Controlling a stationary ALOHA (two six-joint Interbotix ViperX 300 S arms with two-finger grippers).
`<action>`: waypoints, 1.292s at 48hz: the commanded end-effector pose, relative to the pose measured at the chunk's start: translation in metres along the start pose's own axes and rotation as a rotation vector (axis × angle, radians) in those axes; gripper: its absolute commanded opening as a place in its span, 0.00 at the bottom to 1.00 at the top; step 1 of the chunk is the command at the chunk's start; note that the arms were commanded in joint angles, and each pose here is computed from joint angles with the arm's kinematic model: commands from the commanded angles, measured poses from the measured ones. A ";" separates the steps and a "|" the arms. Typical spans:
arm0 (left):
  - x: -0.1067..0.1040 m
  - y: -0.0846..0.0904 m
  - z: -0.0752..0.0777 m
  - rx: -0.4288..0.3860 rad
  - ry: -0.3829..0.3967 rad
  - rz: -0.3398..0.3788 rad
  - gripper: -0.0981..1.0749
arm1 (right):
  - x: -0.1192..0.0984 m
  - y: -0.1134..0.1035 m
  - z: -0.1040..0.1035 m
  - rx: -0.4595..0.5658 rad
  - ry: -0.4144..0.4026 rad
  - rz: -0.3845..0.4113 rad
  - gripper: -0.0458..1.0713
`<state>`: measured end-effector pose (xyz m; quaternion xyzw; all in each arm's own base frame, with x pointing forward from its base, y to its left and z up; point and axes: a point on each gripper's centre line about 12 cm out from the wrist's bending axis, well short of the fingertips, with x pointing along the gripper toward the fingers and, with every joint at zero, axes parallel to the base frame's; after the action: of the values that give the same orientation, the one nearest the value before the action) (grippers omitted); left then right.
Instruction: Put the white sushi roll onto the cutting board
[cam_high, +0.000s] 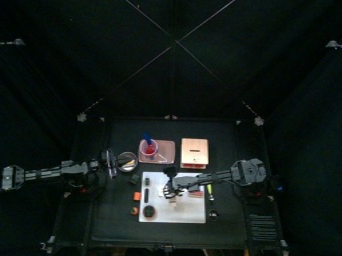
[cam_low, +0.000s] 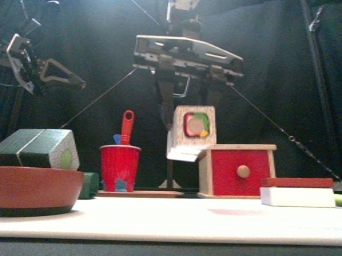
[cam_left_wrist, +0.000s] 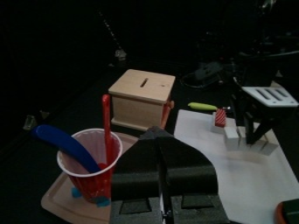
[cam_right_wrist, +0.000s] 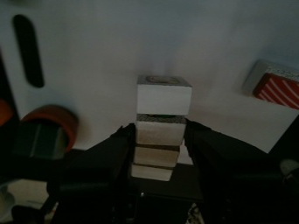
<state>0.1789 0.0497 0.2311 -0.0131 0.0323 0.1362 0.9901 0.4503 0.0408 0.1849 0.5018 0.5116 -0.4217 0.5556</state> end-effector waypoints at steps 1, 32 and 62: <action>0.001 0.000 0.003 0.003 -0.014 0.001 0.09 | -0.022 -0.006 0.003 0.021 -0.020 0.066 0.67; 0.001 0.001 0.003 0.003 -0.014 0.005 0.09 | 0.006 -0.026 0.004 0.084 -0.047 0.119 0.67; 0.001 0.001 0.004 0.001 -0.017 0.005 0.09 | 0.020 -0.025 0.002 0.092 -0.032 0.114 0.88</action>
<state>0.1781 0.0500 0.2289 -0.0126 0.0347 0.1377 0.9898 0.4265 0.0356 0.1486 0.5367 0.4644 -0.4326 0.5560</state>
